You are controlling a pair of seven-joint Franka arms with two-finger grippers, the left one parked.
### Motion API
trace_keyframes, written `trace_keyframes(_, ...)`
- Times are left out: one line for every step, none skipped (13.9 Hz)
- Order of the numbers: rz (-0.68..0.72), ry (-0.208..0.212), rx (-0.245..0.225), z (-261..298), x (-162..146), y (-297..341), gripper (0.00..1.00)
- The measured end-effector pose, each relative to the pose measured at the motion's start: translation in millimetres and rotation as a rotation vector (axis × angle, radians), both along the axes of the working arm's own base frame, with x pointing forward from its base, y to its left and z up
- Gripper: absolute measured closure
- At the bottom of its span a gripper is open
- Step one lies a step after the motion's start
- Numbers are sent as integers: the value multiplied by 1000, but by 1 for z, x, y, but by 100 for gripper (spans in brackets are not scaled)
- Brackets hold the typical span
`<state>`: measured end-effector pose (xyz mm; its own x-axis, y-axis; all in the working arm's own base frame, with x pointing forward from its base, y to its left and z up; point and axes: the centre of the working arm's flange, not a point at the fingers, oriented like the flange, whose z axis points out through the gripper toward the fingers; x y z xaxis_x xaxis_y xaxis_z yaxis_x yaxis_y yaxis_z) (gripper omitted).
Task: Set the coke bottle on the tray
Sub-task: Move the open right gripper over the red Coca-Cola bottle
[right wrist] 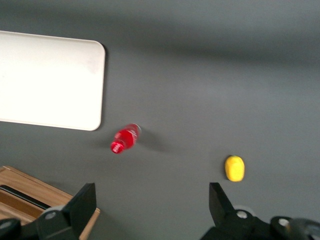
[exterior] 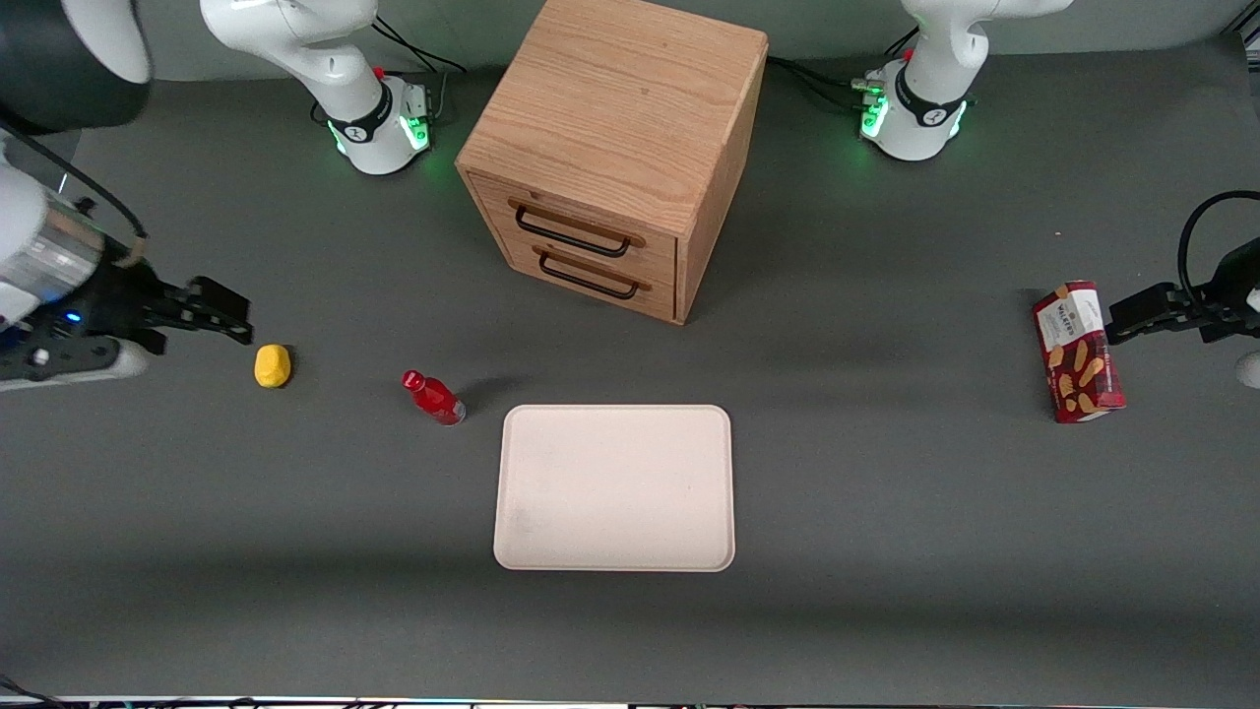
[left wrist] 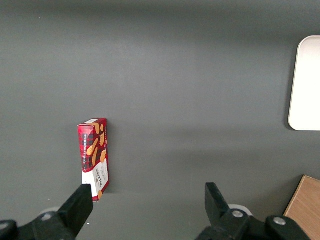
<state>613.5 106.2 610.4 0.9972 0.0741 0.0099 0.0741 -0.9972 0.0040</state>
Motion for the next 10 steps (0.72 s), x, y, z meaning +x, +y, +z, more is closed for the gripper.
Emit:
trace_keyframes(-5,1,-2,-5,7,18,0)
trace_keyframes(-15,6,-5,-10,12,35,0)
trace_keyframes(-28,11,-8,-15,15,53,0)
trace_keyframes(-37,12,-9,-17,15,69,0)
trace_keyframes(-36,14,-10,-19,14,81,0)
trace_keyframes(-31,17,-11,-18,12,88,0)
trace_keyframes(-29,19,-12,-16,10,89,0)
trace_keyframes(-31,25,-14,-16,9,87,0)
trace_keyframes(-34,37,-18,-17,7,85,0)
trace_keyframes(-35,46,-20,-18,4,83,0)
